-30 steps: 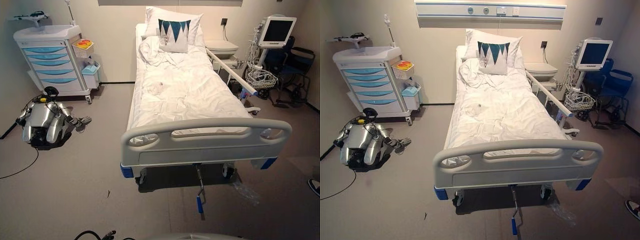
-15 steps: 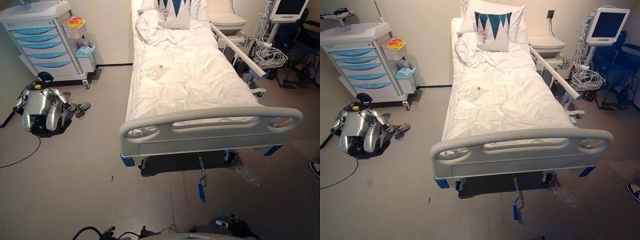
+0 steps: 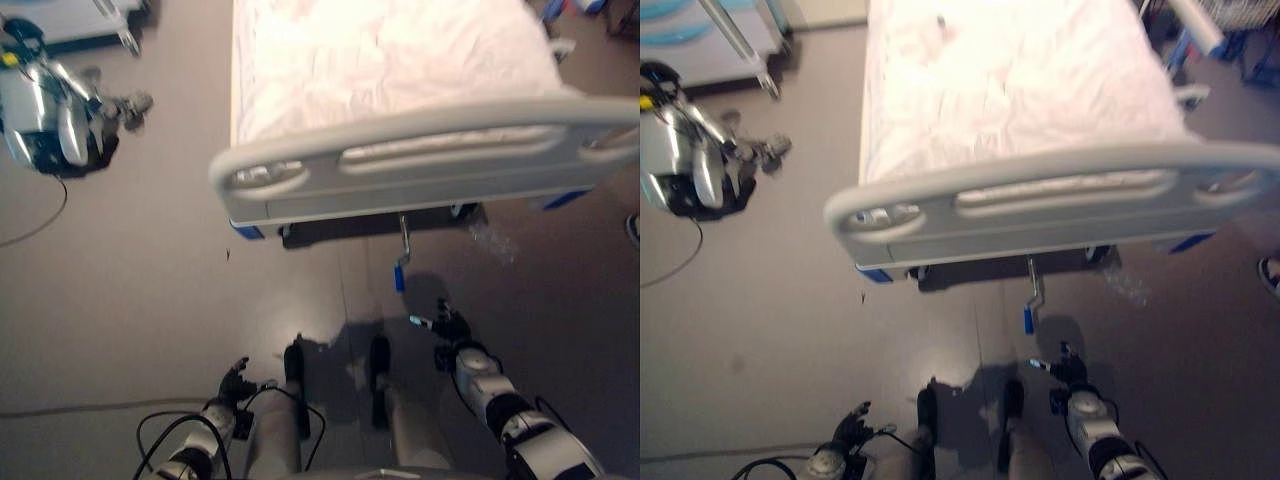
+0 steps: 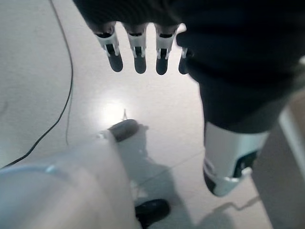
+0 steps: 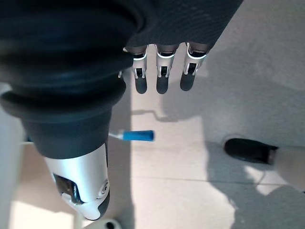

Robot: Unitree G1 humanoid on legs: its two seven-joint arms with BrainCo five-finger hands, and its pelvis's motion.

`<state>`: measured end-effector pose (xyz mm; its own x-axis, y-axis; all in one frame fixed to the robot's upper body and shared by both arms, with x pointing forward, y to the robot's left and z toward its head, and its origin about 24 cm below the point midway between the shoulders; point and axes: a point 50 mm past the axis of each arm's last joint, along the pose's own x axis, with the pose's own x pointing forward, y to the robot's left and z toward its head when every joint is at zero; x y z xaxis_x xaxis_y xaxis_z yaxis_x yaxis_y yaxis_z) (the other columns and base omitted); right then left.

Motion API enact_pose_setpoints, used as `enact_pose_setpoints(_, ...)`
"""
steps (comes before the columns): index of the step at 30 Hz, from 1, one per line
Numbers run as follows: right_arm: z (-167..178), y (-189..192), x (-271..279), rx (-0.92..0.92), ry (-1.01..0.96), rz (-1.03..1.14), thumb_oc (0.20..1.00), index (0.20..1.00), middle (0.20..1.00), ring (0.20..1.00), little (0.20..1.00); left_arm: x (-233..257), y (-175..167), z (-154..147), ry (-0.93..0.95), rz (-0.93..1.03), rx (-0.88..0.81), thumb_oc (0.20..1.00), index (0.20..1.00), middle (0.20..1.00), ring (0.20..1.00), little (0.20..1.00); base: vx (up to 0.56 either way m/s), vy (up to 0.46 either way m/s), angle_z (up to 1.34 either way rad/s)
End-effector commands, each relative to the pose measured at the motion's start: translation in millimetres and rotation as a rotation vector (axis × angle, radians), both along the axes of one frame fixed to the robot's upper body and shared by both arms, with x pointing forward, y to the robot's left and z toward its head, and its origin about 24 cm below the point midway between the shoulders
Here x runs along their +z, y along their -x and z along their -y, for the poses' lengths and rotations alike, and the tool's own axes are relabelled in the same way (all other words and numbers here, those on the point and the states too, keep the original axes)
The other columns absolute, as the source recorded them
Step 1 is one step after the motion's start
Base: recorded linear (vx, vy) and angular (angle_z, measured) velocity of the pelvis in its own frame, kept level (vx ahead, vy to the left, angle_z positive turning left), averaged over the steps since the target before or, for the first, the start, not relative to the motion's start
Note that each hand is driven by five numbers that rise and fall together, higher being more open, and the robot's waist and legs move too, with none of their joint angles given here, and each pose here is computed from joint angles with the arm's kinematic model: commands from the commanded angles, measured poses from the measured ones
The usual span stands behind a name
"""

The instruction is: Raise the hospital bed

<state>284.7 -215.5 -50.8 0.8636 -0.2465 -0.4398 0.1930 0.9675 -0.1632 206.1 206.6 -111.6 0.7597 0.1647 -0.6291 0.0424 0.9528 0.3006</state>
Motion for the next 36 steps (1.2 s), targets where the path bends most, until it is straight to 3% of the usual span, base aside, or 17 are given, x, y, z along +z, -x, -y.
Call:
enact_pose_setpoints(1, -2, -5, 13, 0.000, -0.006, 0.093, 1.000, 1.000, 1.000, 1.000, 1.000, 5, -3, -10, -0.004, 0.044, 0.067, 1.000, 1.000, 1.000, 1.000, 1.000, -0.14, -0.031, 0.04)
enact_pose_setpoints(2, -8, -22, 39, -0.005, -0.030, 0.214, 1.000, 1.000, 1.000, 1.000, 1.000, 16, -14, -12, 0.007, 0.111, 0.087, 1.000, 1.000, 1.000, 1.000, 1.000, -0.14, -0.032, 0.06)
enact_pose_setpoints(6, -8, -22, 39, -0.005, -0.029, 0.213, 1.000, 1.000, 1.000, 1.000, 1.000, 16, -14, -12, 0.007, 0.111, 0.087, 1.000, 1.000, 1.000, 1.000, 1.000, -0.08, -0.022, 0.01)
enact_pose_setpoints(7, -18, -41, 77, -0.028, -0.078, 0.390, 1.000, 1.000, 1.000, 1.000, 1.000, 26, -21, -14, 0.020, 0.173, 0.134, 1.000, 1.000, 1.000, 1.000, 1.000, -0.18, -0.056, 0.03)
enact_pose_setpoints(10, -22, -48, 98, -0.040, -0.097, 0.483, 1.000, 1.000, 1.000, 1.000, 1.000, 33, -25, -13, 0.042, 0.225, 0.157, 1.000, 1.000, 1.000, 1.000, 1.000, -0.12, -0.030, 0.01)
enact_pose_setpoints(14, -22, -48, 98, -0.040, -0.097, 0.483, 1.000, 1.000, 1.000, 1.000, 1.000, 33, -25, -13, 0.042, 0.225, 0.157, 1.000, 1.000, 1.000, 1.000, 1.000, -0.02, -0.006, 0.00)
enact_pose_setpoints(15, -24, -59, 126, -0.063, -0.120, 0.582, 1.000, 1.000, 1.000, 1.000, 1.000, 38, -25, -16, 0.094, 0.261, 0.239, 1.000, 1.000, 1.000, 1.000, 1.000, -0.05, -0.020, -0.02)
enact_pose_setpoints(36, -27, -69, 185, -0.086, -0.112, 0.807, 1.000, 1.000, 1.000, 1.000, 1.000, 55, -29, -14, 0.093, 0.354, 0.251, 1.000, 1.000, 1.000, 1.000, 1.000, 0.01, 0.007, 0.01)
